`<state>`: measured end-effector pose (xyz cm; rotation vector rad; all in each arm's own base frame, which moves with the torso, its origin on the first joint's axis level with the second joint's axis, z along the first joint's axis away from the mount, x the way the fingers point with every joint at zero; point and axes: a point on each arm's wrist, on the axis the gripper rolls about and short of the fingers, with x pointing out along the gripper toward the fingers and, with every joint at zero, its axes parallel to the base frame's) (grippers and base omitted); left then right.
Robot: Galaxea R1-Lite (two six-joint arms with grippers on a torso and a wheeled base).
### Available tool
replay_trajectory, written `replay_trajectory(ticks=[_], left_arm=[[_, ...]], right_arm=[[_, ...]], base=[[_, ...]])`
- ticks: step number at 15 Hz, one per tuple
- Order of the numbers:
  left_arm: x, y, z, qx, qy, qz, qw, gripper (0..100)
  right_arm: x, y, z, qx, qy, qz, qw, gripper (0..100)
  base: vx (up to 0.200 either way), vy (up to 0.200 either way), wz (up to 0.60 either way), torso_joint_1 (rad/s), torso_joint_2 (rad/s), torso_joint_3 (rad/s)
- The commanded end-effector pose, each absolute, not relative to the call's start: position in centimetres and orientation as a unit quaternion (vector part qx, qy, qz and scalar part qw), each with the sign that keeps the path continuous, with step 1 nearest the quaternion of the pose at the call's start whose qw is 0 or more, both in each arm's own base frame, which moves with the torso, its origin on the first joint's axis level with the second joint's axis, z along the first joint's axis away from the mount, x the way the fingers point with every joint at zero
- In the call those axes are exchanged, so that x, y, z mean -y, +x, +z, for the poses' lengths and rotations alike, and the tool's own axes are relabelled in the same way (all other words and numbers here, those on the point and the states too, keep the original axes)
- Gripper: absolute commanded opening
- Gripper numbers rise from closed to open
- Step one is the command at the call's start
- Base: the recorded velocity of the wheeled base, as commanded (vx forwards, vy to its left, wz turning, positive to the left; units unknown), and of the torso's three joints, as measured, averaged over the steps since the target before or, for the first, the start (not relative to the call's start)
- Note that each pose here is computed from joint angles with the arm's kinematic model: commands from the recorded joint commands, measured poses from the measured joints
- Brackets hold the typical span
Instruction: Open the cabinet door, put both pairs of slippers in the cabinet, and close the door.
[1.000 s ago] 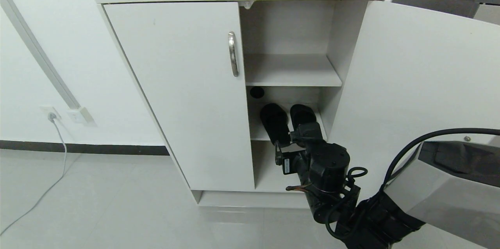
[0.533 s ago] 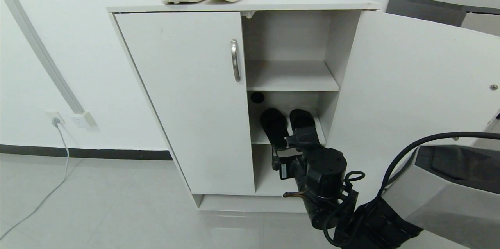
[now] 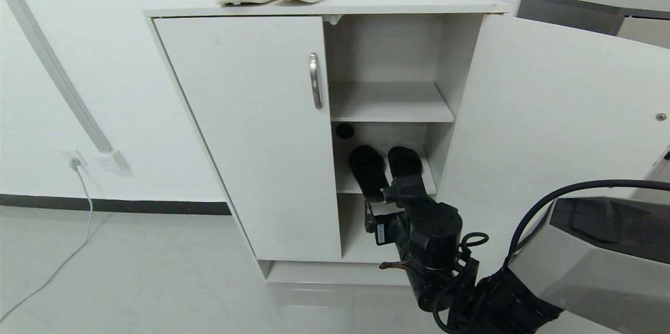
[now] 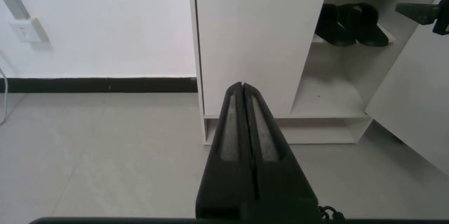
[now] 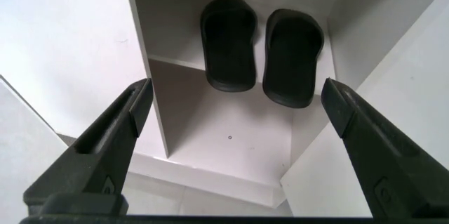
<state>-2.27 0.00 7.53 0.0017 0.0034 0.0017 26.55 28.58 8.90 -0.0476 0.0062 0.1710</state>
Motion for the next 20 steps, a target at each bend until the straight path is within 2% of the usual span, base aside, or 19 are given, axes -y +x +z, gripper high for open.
replay_trajectory(ticks=[1, 4, 20], left_arm=[[0.0, -2.3, 7.5, -0.002, 0.001, 0.002, 1.0, 0], [0.0, -2.3, 7.5, -0.002, 0.001, 0.001, 1.0, 0], [0.0, -2.3, 7.5, -0.002, 0.001, 0.001, 1.0, 0]], right_arm=[[-28.6, 26.6, 8.7, -0.004, -0.025, 0.084, 0.996, 100], [-28.6, 26.7, 8.6, -0.005, -0.028, 0.084, 0.996, 100], [-28.1, 26.5, 7.6, -0.016, -0.045, 0.098, 0.994, 100]], base=[[0.0, 0.0, 0.0, 0.0, 0.0, 0.0], [0.0, 0.0, 0.0, 0.0, 0.0, 0.0], [0.0, 0.2, 0.0, 0.002, 0.0, 0.003]])
